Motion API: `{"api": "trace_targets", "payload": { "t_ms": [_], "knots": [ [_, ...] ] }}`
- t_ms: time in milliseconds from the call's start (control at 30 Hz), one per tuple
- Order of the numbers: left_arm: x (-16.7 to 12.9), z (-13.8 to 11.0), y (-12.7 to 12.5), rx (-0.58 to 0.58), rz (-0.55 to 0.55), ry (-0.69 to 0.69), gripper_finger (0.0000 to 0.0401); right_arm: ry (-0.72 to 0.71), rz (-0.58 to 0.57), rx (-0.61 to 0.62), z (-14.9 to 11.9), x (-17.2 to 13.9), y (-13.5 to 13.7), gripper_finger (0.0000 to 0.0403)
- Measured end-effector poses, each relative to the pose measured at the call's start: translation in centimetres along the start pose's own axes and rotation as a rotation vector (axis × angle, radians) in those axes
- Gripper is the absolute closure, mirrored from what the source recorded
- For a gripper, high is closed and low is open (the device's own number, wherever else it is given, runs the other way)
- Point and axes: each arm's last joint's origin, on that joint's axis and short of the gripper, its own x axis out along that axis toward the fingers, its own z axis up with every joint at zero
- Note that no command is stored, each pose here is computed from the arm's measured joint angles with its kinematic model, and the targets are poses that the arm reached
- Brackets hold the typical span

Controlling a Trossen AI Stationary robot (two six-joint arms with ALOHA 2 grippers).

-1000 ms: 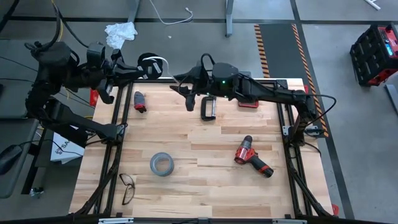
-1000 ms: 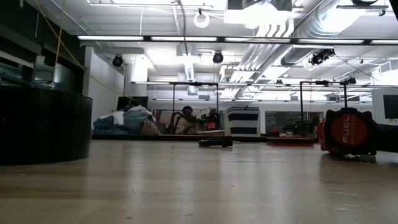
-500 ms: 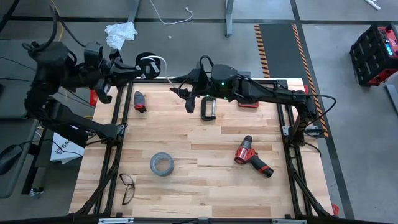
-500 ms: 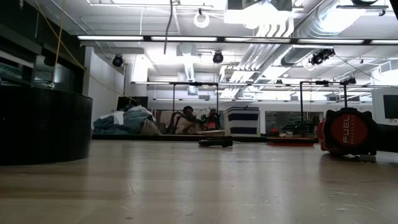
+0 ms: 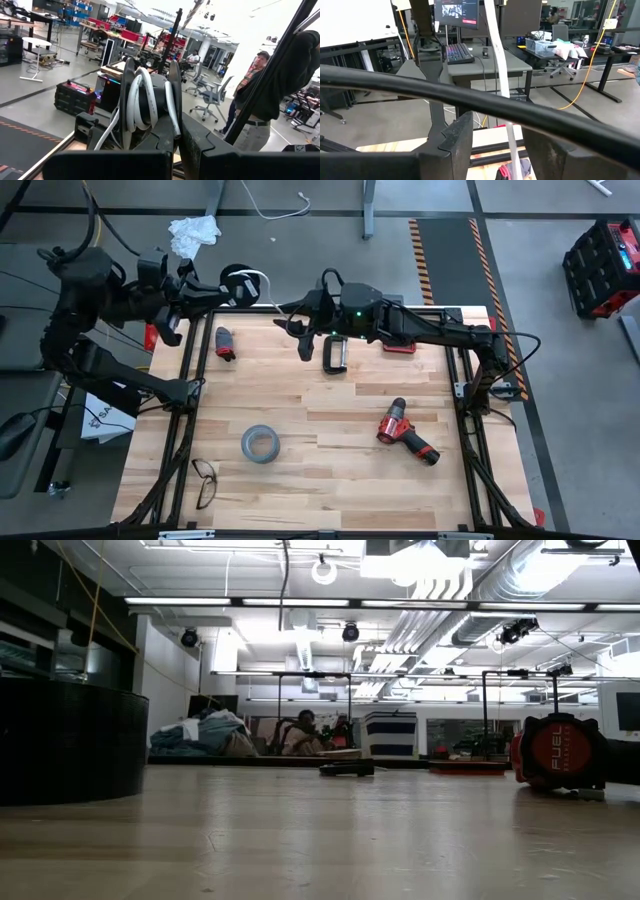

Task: Coil cords
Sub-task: Coil the white wire

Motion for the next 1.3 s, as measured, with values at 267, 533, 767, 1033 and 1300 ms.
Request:
{"api": "trace_targets", "payload": {
  "t_ms": [267,533,767,1033,1300],
  "knots": [
    [-0.1,0.0,0.1,0.000,0.021,-0.008,0.0396,0.005,-0.015,-0.003,0.0,0.0,0.0,0.0259],
    [-0.1,0.0,0.1,0.000,0.022,-0.009,0.0396,0.008,-0.026,-0.009,-0.1,0.0,-0.1,0.0309],
    [-0.1,0.0,0.1,0.000,0.021,-0.009,0.0396,0.008,-0.027,-0.011,-0.1,0.0,-0.1,0.0364],
    [0.0,0.0,0.1,-0.023,0.024,-0.008,0.0396,0.038,-0.022,-0.006,-0.4,0.0,0.1,0.0400],
    [2.8,0.2,-0.2,-0.160,0.011,-0.067,0.0398,-0.102,0.104,0.041,0.6,0.1,3.2,0.0402]
  ]
}}
